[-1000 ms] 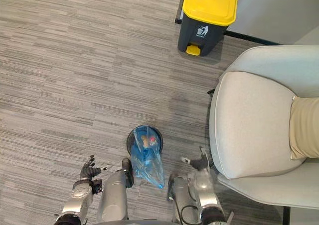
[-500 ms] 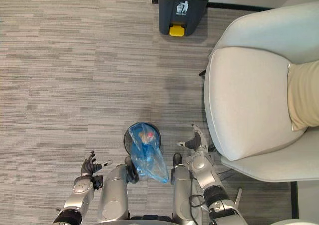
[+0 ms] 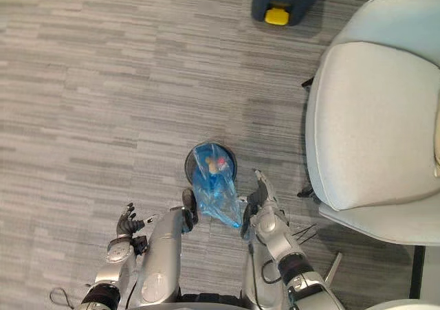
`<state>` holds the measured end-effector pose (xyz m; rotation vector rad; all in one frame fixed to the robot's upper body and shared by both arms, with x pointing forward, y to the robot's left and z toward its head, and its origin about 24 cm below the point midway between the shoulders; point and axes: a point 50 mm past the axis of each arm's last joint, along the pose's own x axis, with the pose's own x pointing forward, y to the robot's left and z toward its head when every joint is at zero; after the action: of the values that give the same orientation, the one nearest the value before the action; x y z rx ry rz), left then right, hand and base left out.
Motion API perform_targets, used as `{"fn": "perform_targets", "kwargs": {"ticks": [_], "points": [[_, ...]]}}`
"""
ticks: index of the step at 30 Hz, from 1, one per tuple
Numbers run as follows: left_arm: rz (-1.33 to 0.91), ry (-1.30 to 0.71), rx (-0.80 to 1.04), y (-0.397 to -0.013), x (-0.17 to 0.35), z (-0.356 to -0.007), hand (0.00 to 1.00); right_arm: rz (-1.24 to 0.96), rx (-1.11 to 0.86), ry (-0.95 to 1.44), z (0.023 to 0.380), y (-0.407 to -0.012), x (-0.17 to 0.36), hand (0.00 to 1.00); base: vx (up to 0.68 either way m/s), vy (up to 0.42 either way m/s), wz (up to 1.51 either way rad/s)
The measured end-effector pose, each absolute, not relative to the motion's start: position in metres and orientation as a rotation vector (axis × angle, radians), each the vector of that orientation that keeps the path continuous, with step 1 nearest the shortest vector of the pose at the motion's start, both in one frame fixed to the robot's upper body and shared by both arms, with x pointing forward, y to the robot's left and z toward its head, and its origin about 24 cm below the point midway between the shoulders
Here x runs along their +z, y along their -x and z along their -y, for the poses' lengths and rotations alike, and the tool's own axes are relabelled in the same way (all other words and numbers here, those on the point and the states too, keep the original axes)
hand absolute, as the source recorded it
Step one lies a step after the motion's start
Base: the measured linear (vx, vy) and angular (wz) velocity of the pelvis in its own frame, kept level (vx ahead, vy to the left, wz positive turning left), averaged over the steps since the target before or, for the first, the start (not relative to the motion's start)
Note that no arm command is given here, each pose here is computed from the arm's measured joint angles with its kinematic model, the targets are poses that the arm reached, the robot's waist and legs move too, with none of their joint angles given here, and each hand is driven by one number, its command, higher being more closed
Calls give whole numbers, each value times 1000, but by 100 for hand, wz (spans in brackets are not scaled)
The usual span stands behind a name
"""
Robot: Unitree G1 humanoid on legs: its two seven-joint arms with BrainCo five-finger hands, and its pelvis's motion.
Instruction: Gather rubbish on tea table into small bin, then transfer packed bag to large trash can.
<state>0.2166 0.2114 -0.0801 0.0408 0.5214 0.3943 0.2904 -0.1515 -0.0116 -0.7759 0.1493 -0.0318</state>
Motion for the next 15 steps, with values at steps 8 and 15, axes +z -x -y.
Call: {"fn": "perform_targets", "kwargs": {"ticks": [8,15], "points": [[-258,45,456,-274,-25,-211,0,276,-112,940,127,-341,86,0,-189,-62,-14],[-50,173,552,-302,25,-224,0,396,-146,1065,121,-359,121,0,-70,-4,-8]]}}
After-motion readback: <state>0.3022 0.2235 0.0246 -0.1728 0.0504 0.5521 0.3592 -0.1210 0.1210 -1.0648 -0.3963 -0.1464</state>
